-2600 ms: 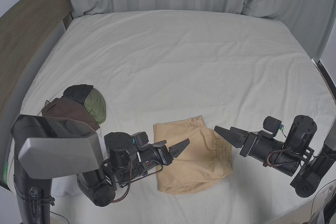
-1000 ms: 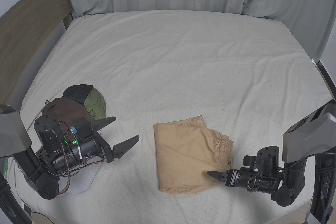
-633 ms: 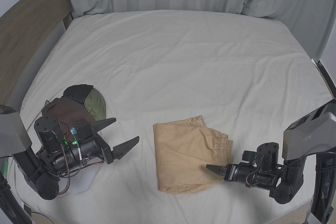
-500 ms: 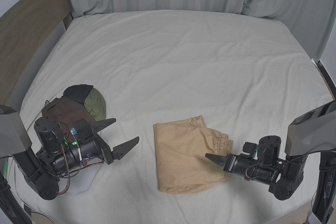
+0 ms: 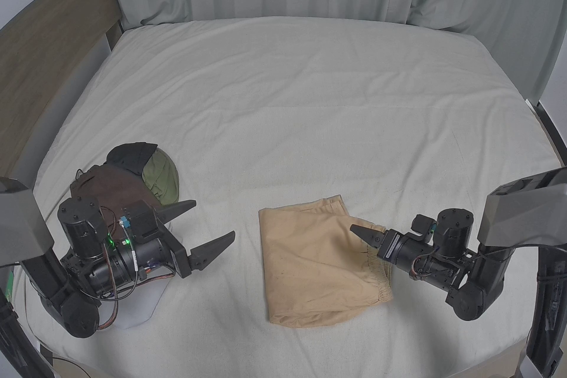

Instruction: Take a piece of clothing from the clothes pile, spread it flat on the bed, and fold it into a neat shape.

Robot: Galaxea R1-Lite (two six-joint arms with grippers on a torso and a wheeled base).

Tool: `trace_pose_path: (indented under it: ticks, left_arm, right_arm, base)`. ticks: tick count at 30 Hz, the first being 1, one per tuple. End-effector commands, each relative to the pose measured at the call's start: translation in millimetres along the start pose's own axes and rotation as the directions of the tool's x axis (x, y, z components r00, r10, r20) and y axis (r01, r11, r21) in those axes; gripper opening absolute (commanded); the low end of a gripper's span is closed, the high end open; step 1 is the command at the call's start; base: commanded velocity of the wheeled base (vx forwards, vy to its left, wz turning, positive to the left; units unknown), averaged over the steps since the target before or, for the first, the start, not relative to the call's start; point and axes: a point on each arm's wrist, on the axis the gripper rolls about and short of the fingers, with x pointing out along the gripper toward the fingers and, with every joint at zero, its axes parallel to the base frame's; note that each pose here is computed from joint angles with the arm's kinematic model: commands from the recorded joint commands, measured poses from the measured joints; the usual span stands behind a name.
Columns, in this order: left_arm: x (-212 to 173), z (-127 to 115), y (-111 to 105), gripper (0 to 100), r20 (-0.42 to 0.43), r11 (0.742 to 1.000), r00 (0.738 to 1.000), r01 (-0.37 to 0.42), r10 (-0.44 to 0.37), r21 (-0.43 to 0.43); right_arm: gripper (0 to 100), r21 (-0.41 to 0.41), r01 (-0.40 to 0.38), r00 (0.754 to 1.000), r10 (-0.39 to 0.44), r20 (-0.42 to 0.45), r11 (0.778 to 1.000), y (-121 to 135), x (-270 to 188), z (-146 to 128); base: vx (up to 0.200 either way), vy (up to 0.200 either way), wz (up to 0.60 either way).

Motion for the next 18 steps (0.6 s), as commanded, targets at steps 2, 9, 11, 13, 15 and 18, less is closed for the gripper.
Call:
trace_pose_path:
  ticks: [2,9,11,13,15,18]
  left_arm:
    - [0.5,-0.9,0.1,100,-0.003,1.0,1.0,-0.001,0.001,-0.001]
    - [0.1,-0.9,0.8,100,-0.003,1.0,1.0,-0.002,0.002,-0.002]
    - [0.1,-1.3,1.2,100,-0.004,1.0,1.0,-0.004,0.004,-0.003]
    - [0.5,-2.1,1.4,100,-0.007,1.0,1.0,-0.004,0.004,-0.004]
    - [0.4,-2.8,1.3,100,-0.01,1.0,1.0,-0.004,0.004,-0.005]
    - [0.3,-3.0,0.8,100,-0.011,1.0,1.0,-0.002,0.002,-0.006]
  right_arm:
    - [100,0.016,0.06,0.998,-0.06,0.0,0.998,-22.5,14.4,-6.2]
    - [100,0.021,0.077,0.997,-0.076,-0.011,0.997,-30.7,19.1,-11.1]
    - [100,0.02,0.076,0.997,-0.075,-0.01,0.997,-30.3,19.0,-10.7]
    - [100,0.02,0.075,0.997,-0.075,-0.006,0.997,-29.2,18.0,-9.7]
    - [100,0.019,0.073,0.997,-0.073,-0.004,0.997,-27.7,16.3,-8.4]
    - [100,0.013,0.065,0.998,-0.065,0.001,0.998,-19.3,5.2,-3.1]
  base:
    - [0.0,0.0,0.0]
    - [0.0,0.0,0.0]
    - [0.0,0.0,0.0]
    - [0.0,0.0,0.0]
    - [0.0,0.0,0.0]
    - [0.0,0.0,0.0]
